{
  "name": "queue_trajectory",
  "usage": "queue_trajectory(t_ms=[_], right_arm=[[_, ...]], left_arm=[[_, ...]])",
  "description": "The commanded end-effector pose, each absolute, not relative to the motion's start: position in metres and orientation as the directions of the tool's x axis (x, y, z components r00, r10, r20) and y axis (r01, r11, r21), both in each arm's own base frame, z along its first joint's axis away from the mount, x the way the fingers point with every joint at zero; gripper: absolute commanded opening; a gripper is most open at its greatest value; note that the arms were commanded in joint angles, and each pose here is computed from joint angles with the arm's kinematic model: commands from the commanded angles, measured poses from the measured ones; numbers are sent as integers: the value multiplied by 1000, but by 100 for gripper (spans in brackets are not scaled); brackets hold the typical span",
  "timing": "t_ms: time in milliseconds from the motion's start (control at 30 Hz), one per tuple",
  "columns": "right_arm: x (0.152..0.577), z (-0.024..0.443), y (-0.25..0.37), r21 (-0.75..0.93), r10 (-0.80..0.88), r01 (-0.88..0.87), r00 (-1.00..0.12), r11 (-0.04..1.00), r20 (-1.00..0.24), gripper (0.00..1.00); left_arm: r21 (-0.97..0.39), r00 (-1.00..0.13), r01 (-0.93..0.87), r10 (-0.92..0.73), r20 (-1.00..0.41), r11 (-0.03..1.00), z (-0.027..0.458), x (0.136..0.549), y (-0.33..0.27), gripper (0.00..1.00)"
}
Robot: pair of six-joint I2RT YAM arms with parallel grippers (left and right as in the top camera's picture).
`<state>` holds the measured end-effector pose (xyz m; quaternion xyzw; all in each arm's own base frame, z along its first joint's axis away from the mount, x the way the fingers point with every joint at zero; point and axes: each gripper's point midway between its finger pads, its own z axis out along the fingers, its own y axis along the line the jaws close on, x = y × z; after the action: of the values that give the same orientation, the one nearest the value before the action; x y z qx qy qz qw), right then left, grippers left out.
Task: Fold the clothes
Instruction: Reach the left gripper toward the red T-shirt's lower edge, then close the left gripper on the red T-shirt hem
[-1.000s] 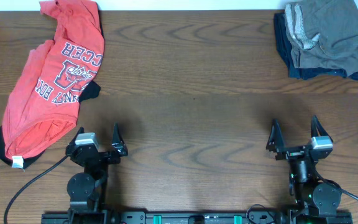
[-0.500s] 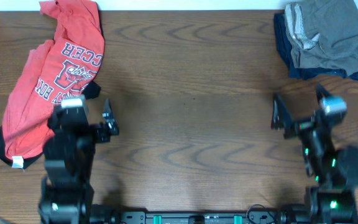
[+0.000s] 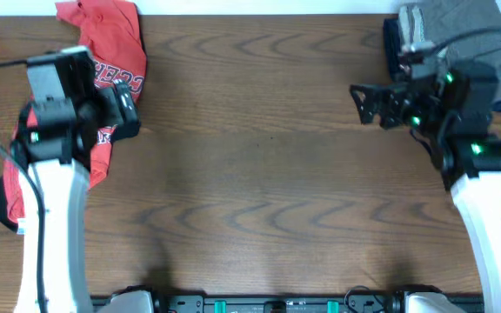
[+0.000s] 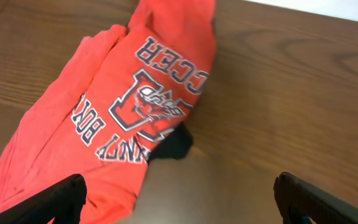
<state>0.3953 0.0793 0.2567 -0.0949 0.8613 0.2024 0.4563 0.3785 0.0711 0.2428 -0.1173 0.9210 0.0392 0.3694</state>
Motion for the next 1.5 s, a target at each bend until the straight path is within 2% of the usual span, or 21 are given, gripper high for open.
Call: queue_trajectory(t_ms=[0, 167, 400, 567, 700, 867, 933, 1133, 1300, 1467], right_arm=[[406, 254, 90, 278, 5, -395, -570, 876, -822, 99], [414, 236, 94, 311, 14, -387, -607, 868, -795, 99], [418, 215, 99, 331, 6, -381, -649, 863, -761, 99], [420, 205, 107, 337, -9, -391, -664, 856, -747, 95], [420, 199, 114, 342, -20, -399, -675, 850, -738, 93], [420, 197, 117, 329, -40, -415, -669, 848, -743, 83], [421, 198, 118, 314, -55, -430, -658, 847, -751, 81], [421, 199, 118, 313, -55, -431, -655, 846, -754, 79], [421, 198, 118, 313, -55, -430, -656, 847, -753, 77], [421, 198, 118, 313, -55, -431, -656, 847, -753, 75]], left_arm=[[-32, -696, -292, -235, -678, 956, 233, 392, 93, 98], [-62, -669, -442, -375, -641, 895, 207, 392, 144, 98], [-73, -580, -643, -546, -604, 763, 180, 362, 232, 98], [-67, -521, -732, -620, -586, 678, 154, 343, 285, 98], [-46, -518, -778, -681, -517, 627, 121, 320, 311, 98], [-14, -535, -804, -733, -420, 594, 80, 292, 329, 98], [-10, -529, -818, -758, -383, 576, 67, 282, 333, 98], [37, -630, -759, -719, -293, 650, 36, 266, 333, 91], [36, -639, -758, -732, -236, 651, 12, 262, 329, 87], [35, -643, -757, -736, -212, 652, 3, 260, 327, 73]])
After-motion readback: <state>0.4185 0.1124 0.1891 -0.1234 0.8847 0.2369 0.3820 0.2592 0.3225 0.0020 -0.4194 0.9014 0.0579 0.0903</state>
